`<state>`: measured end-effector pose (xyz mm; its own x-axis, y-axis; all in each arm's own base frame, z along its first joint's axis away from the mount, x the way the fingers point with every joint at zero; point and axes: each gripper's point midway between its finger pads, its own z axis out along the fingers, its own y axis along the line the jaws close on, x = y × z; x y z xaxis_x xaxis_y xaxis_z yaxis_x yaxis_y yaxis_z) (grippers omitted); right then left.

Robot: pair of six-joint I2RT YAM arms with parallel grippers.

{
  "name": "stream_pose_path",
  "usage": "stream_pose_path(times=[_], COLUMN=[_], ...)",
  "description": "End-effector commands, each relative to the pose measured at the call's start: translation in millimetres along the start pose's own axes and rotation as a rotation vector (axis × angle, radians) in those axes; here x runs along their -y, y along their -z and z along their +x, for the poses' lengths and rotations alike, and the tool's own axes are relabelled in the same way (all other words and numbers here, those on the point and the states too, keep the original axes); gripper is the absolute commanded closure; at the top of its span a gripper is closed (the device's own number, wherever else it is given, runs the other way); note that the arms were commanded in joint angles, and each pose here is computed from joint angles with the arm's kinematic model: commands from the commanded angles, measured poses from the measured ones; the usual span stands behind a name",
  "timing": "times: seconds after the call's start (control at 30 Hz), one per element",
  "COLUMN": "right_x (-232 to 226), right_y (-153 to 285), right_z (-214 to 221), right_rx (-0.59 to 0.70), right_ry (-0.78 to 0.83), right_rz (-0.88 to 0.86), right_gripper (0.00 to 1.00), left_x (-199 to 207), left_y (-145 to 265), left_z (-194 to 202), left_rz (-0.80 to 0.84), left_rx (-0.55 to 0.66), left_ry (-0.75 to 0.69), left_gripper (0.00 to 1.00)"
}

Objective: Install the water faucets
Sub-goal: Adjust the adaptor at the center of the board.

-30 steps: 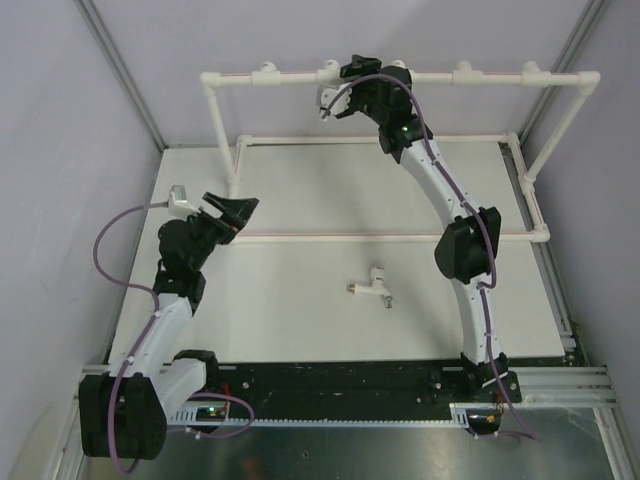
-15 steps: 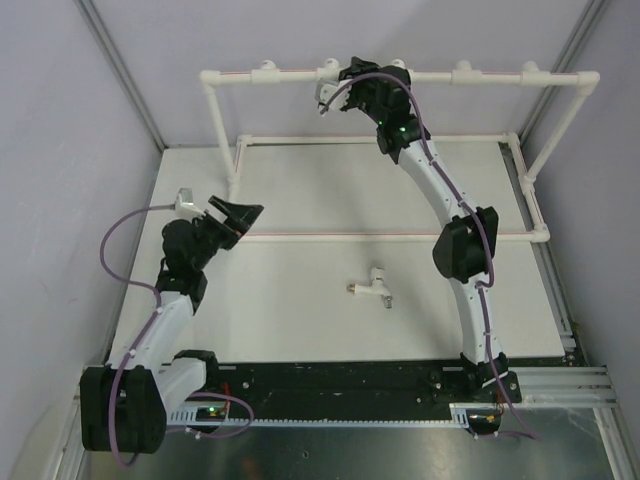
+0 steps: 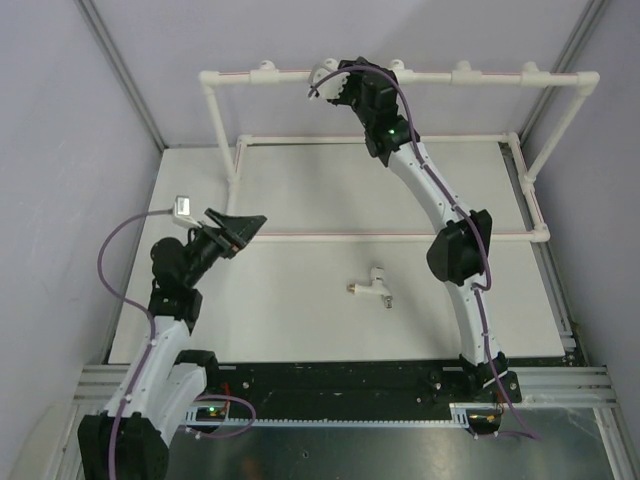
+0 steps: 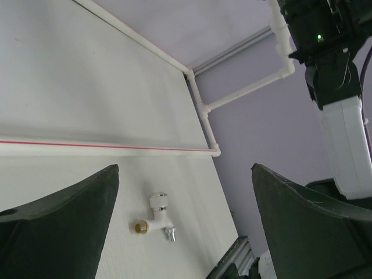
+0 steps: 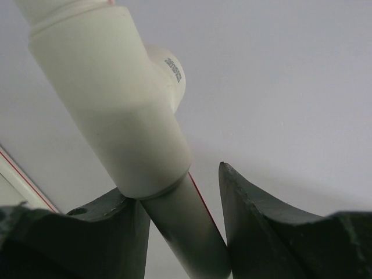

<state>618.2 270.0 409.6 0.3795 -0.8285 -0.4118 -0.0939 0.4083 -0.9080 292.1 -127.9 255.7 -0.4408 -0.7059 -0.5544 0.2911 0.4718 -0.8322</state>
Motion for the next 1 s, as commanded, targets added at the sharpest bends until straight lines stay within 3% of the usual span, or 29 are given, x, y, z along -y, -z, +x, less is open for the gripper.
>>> stream_pose_path(times=[0.0,0.23,0.47,0.77,0.97], right_x=[237.5,259.0,259.8,213.4,178.8], right_y=[120.7,150.5,184.7,214.8,206.5], right_z=[-109.1,-127.1,-172.0,-226.4,-247.1], right_rx=[0.355,0.390,0.474,0.558,0.548], right_ry=[-0.453,-0.418,-0.313,-0.215,-0.210], right_rz=[0.703,0.750,0.753,0.695,0.638], right_gripper=[1.00,1.00,1.00,1.00,1.00], left_x=[-2.0,-22.8,-39.0,-49.6,-56.4], left_y=[13.6,15.4,14.9,13.2,15.2], left_z=[15.4,27.6,32.3,36.5,42.1], left_rz=[0.017,-0.035,-0.082,-0.111,-0.126], left_rx=[-0.017,-0.027,-0.021,-0.032,-0.039], left_ry=[0.040,0.088,0.107,0.108,0.115], left_gripper=[0.00,0.00,0.00,0.00,0.00])
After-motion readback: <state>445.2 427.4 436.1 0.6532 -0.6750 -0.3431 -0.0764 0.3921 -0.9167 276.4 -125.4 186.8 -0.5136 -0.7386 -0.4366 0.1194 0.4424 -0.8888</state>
